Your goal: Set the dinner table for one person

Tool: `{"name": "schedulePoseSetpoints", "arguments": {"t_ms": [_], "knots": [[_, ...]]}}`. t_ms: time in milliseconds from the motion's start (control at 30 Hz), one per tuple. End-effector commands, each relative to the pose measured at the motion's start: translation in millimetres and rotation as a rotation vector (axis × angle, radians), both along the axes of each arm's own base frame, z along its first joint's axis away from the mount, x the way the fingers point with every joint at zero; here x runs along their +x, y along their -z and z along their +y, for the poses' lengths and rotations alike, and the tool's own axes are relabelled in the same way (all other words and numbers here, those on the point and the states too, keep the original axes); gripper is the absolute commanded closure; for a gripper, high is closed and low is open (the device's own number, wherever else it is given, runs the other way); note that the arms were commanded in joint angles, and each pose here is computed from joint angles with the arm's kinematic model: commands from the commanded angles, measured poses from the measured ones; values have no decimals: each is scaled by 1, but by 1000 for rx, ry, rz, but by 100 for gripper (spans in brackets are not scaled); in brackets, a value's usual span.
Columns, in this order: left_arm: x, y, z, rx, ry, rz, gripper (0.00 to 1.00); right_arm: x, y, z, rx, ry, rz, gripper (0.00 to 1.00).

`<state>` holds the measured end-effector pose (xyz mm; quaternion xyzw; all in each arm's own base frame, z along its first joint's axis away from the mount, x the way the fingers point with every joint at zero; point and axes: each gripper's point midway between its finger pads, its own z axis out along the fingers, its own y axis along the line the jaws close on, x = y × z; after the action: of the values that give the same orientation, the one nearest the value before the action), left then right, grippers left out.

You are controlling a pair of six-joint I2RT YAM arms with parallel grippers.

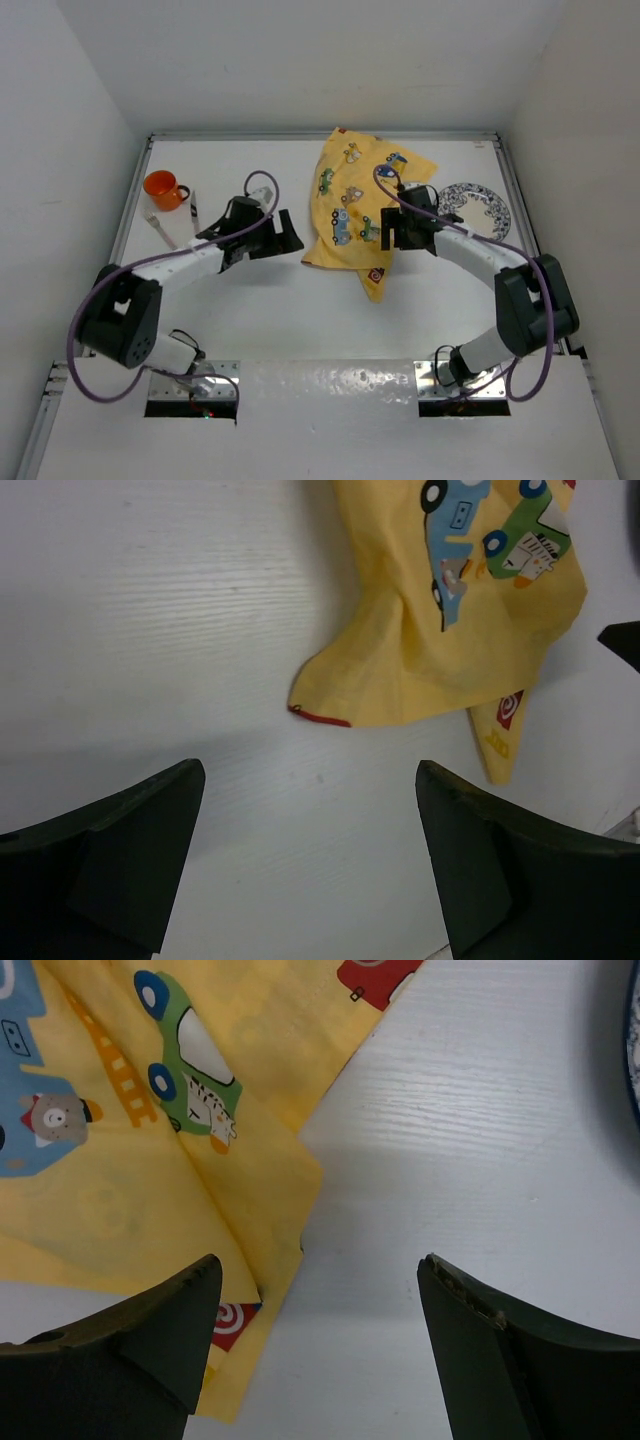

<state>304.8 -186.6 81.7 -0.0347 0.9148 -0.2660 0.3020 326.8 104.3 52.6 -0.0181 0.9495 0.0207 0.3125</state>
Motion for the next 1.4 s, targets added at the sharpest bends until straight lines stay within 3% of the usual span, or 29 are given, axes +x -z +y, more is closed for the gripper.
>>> {"name": "schedulePoseSetpoints", "arguments": {"t_ms": [0,167,400,467,500,567,600,633,700,900,1000,1100,1133,1167,1233,1267,1300,1367], "knots": [[32,-15,-40,-103,-34,-78,16,34,-17,18,123,1,-71,23],[39,15,-60,-154,-43,-13,27,39,1,25,186,-19,-35,25],[50,51,-71,-99,-21,27,41,39,25,35,231,-29,1,29],[54,58,-73,-79,-6,30,60,42,32,37,244,-23,2,34],[55,59,-74,-77,-4,34,60,41,35,38,245,-28,9,38],[57,58,-78,-79,25,34,78,40,40,40,248,-42,24,56],[58,57,-79,-71,40,28,96,40,40,41,249,-58,20,65],[59,54,-78,-58,43,33,100,38,39,42,250,-68,19,87],[62,48,-72,-7,67,18,100,35,33,41,246,-81,10,100],[77,-12,19,272,-23,-39,100,1,-15,59,246,-121,-66,100],[90,-42,71,360,-111,-71,100,-33,-28,78,234,-145,-65,100],[97,-53,118,536,-230,-65,100,-71,-29,99,204,-176,-39,100],[98,-55,123,561,-245,-65,100,-80,-28,105,201,-190,-28,93],[100,-57,126,578,-259,-64,89,-96,-28,120,207,-232,-15,63],[105,-63,126,583,-260,-70,72,-104,-30,129,200,-250,-14,43],[107,-66,125,576,-256,-73,60,-108,-30,131,189,-258,-7,38],[108,-71,121,556,-245,-88,55,-104,-35,132,187,-251,-18,33],[109,-78,118,536,-241,-112,42,-95,-41,122,121,-240,-63,32]]}}
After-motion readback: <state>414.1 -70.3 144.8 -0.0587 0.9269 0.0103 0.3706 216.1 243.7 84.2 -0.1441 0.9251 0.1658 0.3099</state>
